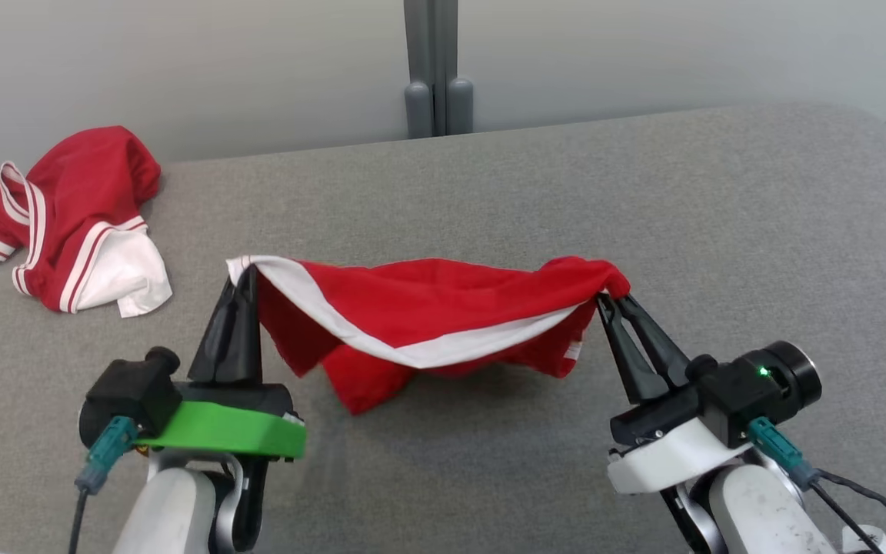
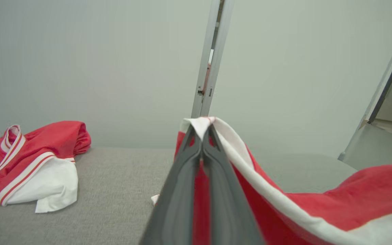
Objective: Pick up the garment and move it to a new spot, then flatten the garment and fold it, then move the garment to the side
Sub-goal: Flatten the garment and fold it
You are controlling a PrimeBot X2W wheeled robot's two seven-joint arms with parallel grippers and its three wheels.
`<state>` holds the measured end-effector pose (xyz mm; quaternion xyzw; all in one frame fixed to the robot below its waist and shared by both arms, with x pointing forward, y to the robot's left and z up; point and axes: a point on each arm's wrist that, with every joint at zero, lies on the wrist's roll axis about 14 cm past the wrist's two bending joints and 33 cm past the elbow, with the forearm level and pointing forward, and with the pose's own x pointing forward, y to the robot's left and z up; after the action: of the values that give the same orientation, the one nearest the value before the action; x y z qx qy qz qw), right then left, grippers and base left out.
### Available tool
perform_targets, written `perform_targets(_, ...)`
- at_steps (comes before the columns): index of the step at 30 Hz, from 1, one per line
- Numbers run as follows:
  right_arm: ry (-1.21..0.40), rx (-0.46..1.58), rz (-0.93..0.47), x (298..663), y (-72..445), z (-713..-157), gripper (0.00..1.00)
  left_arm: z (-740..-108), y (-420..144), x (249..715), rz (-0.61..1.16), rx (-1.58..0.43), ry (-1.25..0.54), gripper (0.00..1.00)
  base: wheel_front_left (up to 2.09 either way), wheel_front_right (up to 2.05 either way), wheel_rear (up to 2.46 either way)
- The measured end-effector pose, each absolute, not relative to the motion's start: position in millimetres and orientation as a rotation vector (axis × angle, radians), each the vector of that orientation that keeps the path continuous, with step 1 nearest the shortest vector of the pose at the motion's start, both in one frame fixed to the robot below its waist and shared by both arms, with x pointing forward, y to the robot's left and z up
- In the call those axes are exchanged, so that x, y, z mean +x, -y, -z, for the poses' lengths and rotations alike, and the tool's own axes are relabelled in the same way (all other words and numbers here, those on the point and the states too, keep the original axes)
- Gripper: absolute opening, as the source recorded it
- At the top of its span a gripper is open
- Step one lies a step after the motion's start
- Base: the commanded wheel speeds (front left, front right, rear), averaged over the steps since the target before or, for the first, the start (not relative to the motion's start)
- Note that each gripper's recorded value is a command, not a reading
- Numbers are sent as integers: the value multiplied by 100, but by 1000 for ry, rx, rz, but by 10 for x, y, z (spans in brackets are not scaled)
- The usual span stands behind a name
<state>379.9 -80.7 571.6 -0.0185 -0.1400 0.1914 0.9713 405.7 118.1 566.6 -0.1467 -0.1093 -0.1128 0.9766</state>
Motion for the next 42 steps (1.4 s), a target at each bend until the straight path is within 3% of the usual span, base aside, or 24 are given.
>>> perform_targets(13,760,-130,-326,3054,1117,-7136,0,-7420,-990,3468,389,-256,718,0,0,0,0)
perform_targets(17,820,-176,-303,2868,1203,-7284,0,-7656,-982,3324,409,-212,771,0,0,0,0)
perform_targets(21,788,-174,-288,2914,1253,-7243,0,-7648,-964,3410,417,-202,739,0,0,0,0)
perform_targets(28,693,-186,-344,3469,1214,-7038,0,-7476,-731,3948,509,-232,603,0,0,0,0)
perform_targets(35,686,-263,-381,4616,1168,-7232,0,-7496,-681,5054,485,-158,510,0,0,0,0)
perform_targets(42,686,-292,-372,5537,984,-7397,0,-7652,-661,5859,420,-55,582,0,0,0,0)
